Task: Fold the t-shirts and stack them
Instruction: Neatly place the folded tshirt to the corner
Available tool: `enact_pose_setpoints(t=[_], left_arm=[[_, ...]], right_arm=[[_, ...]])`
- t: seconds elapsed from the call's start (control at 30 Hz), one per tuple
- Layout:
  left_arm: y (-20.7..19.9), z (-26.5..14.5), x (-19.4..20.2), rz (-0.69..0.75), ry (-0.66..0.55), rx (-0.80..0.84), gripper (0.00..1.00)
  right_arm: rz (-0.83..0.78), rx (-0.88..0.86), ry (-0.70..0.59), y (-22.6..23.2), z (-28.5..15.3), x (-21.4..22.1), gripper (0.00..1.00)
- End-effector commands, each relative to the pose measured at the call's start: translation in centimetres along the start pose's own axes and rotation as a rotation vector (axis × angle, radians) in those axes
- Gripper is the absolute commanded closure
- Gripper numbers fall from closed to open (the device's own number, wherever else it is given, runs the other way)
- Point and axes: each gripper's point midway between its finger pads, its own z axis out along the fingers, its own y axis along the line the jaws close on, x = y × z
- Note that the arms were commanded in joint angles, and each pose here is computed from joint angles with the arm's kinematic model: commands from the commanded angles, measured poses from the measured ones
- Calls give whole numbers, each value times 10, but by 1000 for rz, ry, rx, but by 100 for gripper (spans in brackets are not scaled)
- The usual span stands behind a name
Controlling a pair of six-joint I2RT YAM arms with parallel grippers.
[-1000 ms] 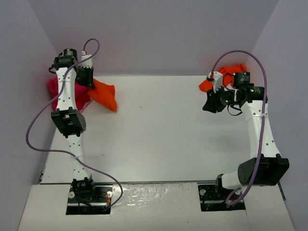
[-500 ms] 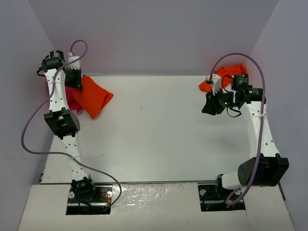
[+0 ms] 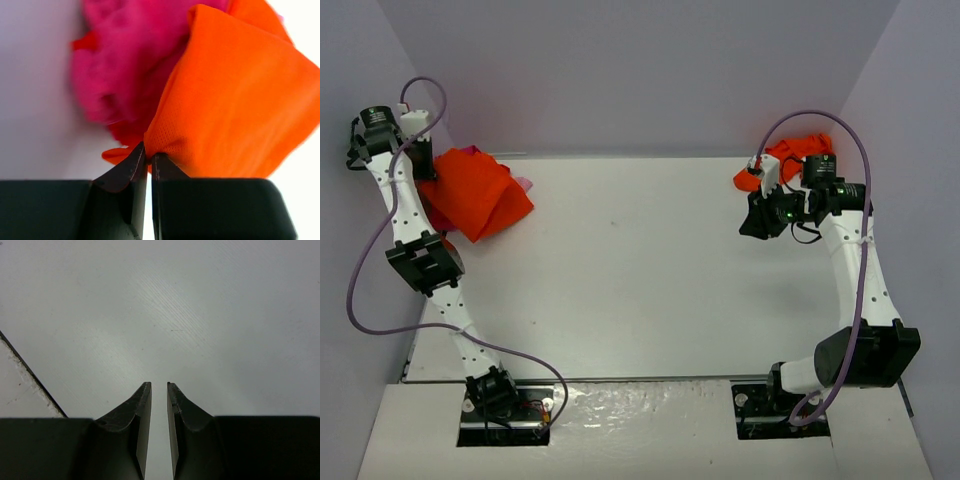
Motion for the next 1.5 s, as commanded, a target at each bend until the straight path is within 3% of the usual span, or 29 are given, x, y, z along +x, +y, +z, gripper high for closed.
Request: enact_pose_setpoints(t=[0.0, 0.2, 0.23, 0.27, 0.33, 0.43, 0.63, 0.9, 1.0, 1.13, 1.23, 1.37, 1.47], left_arm=[[57, -64, -41, -2, -185, -226, 100], [63, -32, -31, 20, -117, -273, 100], [64, -26, -31, 8, -119, -276, 94], [66, -22, -31, -3, -122, -277, 84], [63, -14, -33, -19, -136, -250, 33], [57, -16, -43, -45, -186, -221, 3], [35, -45, -77, -93, -329, -134, 3], [-25, -122, -104, 7, -461, 23, 3], [-55, -134, -96, 42, -429, 102, 3], [-88, -129, -61, 134, -292, 199, 3], [-92, -112, -23, 142, -161, 211, 3], [-79, -87, 11, 154, -99, 154, 3], [-88, -64, 58, 194, -10, 176, 3]], right_arm=[[-39, -12, -55, -1, -3, -17, 83], [-23, -40, -56, -1, 3, -15, 83], [-22, -39, -54, 0, 3, -15, 83], [-23, -36, -52, 0, 3, -14, 83], [-28, -22, -46, 1, 0, -10, 82], [-34, -5, -39, -1, -1, -8, 70], [-31, -15, -46, 0, 0, -11, 67], [-43, 0, -42, 2, -3, -6, 65], [-50, -1, -46, 4, -3, -6, 65], [-61, -2, -54, 7, -5, -6, 64], [-72, -3, -56, 9, -6, -4, 63], [-66, -13, -47, 10, -3, 1, 63], [-67, -13, -41, 9, -2, 3, 63]])
